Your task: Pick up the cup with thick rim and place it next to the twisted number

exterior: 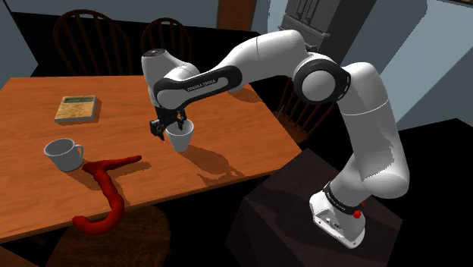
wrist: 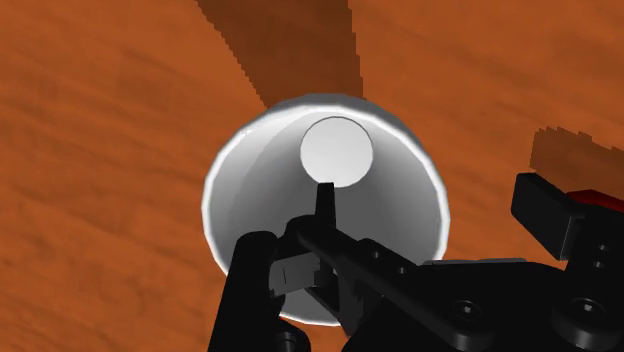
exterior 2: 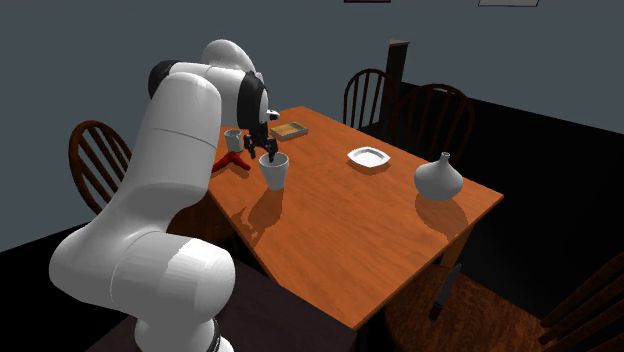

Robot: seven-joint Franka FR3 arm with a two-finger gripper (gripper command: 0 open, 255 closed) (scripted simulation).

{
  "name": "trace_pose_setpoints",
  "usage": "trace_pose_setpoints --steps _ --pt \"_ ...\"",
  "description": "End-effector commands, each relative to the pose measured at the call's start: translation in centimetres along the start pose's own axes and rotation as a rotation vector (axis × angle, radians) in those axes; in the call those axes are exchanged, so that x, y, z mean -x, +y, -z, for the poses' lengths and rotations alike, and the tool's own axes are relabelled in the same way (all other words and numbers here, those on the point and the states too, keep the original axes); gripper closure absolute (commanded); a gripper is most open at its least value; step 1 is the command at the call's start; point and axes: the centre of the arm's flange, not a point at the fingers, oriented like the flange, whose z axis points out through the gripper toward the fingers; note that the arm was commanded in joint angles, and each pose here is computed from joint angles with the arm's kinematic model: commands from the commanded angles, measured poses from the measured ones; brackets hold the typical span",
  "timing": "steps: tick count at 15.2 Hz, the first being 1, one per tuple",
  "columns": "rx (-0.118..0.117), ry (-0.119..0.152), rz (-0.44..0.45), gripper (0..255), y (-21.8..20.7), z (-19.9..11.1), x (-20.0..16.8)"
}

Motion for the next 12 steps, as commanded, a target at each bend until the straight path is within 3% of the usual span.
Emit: trace_pose_setpoints --steps 1,5,12 --pt "0.000 0.000 0.000 0 0.0 0.0 0.0" --pt "0.000 0.000 0.000 0 0.0 5.0 0.0" --pt "0.000 0.000 0.000 0 0.0 5.0 0.0"
